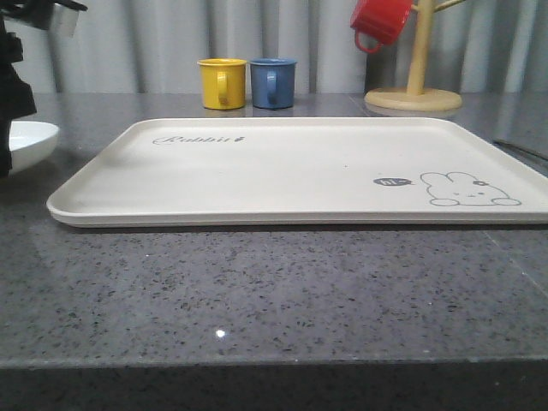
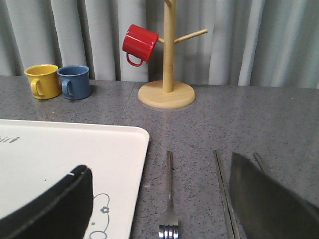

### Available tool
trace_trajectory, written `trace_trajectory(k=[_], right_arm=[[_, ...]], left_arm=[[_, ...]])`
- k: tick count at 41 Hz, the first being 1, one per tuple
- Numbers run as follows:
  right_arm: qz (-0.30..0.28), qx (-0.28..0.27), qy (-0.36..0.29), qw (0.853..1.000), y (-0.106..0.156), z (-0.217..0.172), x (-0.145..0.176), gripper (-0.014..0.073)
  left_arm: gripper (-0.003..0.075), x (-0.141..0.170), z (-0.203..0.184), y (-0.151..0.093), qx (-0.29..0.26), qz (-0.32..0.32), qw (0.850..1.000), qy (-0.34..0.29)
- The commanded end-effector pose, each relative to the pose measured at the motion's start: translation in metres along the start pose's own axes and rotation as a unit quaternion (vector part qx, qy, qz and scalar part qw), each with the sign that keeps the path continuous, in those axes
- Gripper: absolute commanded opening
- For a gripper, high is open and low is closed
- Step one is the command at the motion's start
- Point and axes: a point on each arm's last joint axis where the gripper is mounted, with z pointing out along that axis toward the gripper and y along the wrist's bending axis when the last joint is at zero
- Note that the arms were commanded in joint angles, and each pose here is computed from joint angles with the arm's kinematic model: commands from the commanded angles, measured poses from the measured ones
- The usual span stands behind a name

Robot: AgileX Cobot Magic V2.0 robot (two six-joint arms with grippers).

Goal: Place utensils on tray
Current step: 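Grasp the rim of the white plate with the left gripper and lift, then carry the plate over the tray and lower it onto the tray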

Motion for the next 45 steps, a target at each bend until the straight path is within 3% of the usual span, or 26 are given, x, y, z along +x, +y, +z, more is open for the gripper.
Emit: trace_trajectory(k=[1, 12, 22, 31, 45], right_arm=[[-0.002, 0.004, -0.052, 0.999, 0.000, -0.001, -0.018, 0.0590], [-0.002, 0.004, -0.052, 0.999, 0.000, -0.001, -0.018, 0.0590], [-0.002, 0.004, -0.052, 0.999, 0.000, -0.001, -0.018, 0.0590], [-0.002, 0.004, -0.052, 0.999, 0.000, -0.001, -0.018, 0.0590], [-0.002, 0.004, -0.052, 0.999, 0.000, -0.001, -0.018, 0.0590]], left_arm=[[-0.0018, 0.005, -0.035, -0.002, -0.006, -0.007, 0.998, -0.057], [-0.0018, 0.016, -0.075, -0.001, -0.021, -0.011, 0.995, -0.102], [-0.0018, 0.007, -0.111, -0.006, -0.027, 0.001, 0.989, -0.144], [-0.0018, -0.011, -0.126, -0.046, -0.033, 0.079, 0.981, -0.173], [-0.0018, -0.056, -0.114, -0.115, 0.001, 0.164, 0.971, -0.177]])
